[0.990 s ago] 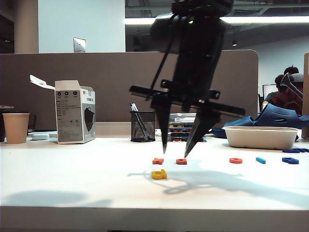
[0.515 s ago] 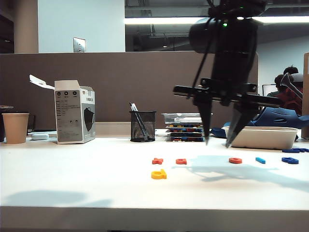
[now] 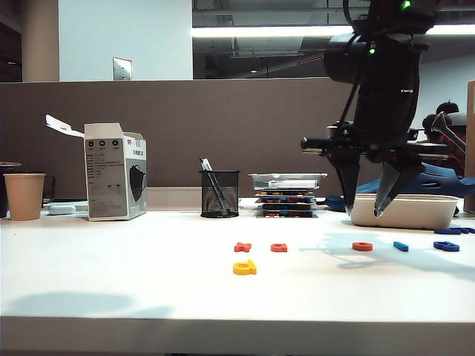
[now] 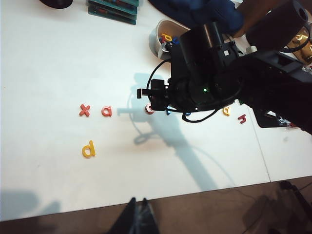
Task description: Select the appropriate letters from the row of letter magnets placed on the table to arrange into the word "dog".
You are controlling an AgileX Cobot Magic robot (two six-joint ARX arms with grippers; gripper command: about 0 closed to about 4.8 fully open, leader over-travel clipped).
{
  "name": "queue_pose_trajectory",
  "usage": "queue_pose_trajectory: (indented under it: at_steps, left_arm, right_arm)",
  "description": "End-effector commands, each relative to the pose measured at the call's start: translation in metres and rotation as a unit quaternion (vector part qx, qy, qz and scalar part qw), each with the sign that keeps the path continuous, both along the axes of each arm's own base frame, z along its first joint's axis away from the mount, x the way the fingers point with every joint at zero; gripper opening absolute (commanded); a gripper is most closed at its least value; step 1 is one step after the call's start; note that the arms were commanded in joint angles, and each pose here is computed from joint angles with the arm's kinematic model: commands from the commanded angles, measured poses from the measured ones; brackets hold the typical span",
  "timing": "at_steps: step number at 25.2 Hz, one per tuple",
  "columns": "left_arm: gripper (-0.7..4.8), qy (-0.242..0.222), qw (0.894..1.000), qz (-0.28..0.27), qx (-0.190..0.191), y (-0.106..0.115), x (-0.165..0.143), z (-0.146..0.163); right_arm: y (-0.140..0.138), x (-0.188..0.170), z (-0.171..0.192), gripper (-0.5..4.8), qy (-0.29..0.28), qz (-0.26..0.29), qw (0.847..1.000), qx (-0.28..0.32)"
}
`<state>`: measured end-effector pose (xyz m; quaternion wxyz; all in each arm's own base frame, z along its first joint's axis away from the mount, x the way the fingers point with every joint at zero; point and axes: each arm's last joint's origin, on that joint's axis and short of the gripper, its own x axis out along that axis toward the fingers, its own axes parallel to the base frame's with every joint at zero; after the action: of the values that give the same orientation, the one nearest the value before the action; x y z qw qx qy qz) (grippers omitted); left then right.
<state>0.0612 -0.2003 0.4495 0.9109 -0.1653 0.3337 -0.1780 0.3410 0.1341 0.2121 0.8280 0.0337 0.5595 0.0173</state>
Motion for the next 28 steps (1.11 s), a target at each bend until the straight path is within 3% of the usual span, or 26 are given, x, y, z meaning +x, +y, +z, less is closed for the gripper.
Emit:
queue_pose_trajectory:
  at_steps: [1,28]
  left_arm:
    - [-0.05,-0.002,1.000,0.000,-0.004,0.000,0.000,0.001]
    - [-0.05,-0.002,1.000,0.000,-0.003,0.000,0.000,0.001]
  right_arm:
    - [0.001,0.005,-0.013,1.86,0.012,0.009,1.000,-0.003]
    - [0.003,0.012,-0.033,1.70,0.031,0.010,0.999,-0.008]
